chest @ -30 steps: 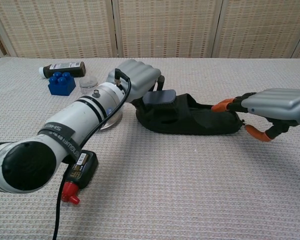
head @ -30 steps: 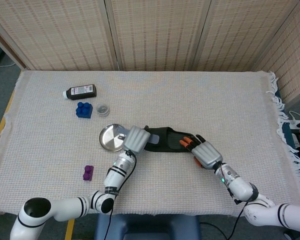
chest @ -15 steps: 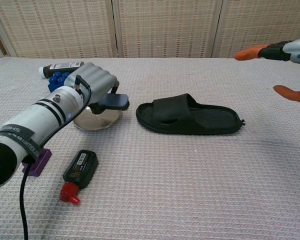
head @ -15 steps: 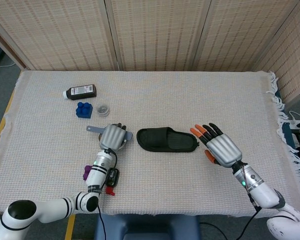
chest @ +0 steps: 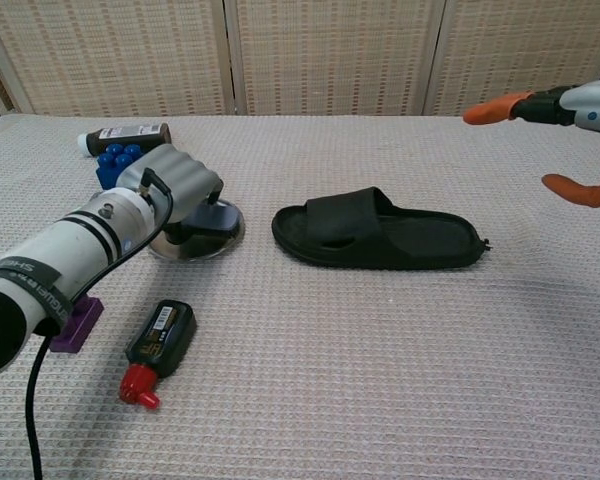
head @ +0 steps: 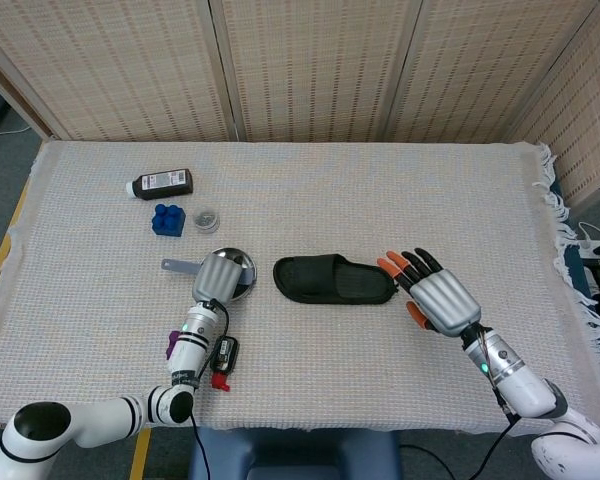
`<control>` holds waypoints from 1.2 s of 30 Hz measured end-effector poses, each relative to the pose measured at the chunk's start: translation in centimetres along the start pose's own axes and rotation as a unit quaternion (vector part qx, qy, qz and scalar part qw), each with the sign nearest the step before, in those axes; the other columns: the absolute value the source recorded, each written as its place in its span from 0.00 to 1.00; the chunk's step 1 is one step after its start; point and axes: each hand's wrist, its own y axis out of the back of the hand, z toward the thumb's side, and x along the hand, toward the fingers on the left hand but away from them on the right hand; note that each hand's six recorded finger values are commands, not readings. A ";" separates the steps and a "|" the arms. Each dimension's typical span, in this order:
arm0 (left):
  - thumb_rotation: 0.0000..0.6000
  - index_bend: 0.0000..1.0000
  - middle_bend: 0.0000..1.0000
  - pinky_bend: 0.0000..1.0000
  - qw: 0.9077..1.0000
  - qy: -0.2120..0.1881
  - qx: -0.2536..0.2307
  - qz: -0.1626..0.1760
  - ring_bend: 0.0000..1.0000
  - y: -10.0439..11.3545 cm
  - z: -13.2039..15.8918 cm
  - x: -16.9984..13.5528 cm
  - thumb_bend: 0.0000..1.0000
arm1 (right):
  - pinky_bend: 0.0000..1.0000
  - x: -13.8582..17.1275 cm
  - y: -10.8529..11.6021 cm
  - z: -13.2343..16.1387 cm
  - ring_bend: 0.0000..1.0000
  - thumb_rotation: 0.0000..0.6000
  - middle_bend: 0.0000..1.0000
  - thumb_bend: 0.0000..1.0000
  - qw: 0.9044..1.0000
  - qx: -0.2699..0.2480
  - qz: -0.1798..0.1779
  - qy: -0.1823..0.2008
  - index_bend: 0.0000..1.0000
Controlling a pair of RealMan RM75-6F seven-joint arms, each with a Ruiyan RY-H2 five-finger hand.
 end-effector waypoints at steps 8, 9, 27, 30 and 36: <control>1.00 0.11 0.15 1.00 1.000 -0.008 0.009 -0.026 0.80 -0.6 -0.1 -0.1 0.39 | 0.00 0.1 0.1 -0.2 0.00 1.00 0.00 0.49 1.000 -0.002 -0.001 -0.005 0.00; 1.00 0.11 0.15 1.00 1.000 -0.008 0.009 -0.027 0.80 -0.6 -0.1 -0.1 0.39 | 0.00 0.2 0.1 -0.2 0.00 1.00 0.00 0.49 1.000 -0.001 0.000 -0.006 0.00; 1.00 0.03 0.05 0.36 0.992 -0.055 -0.101 0.060 0.09 4.4 -1.8 -5.8 0.39 | 0.00 4.4 -0.2 -2.1 0.00 1.00 0.00 0.36 0.998 -0.001 -0.040 -0.054 0.00; 1.00 0.01 0.01 0.19 0.984 -0.062 -0.155 0.067 0.00 3.3 -4.1 -8.6 0.38 | 0.00 7.3 -1.0 -3.0 0.00 1.00 0.00 0.30 0.995 0.002 -0.060 -0.085 0.00; 1.00 0.02 0.00 0.12 0.951 -0.029 -0.292 0.098 0.00 -1.2 -10.5 -16.8 0.37 | 0.00 14.3 -4.6 -4.8 0.00 1.00 0.00 0.27 0.984 0.000 -0.075 -0.159 0.00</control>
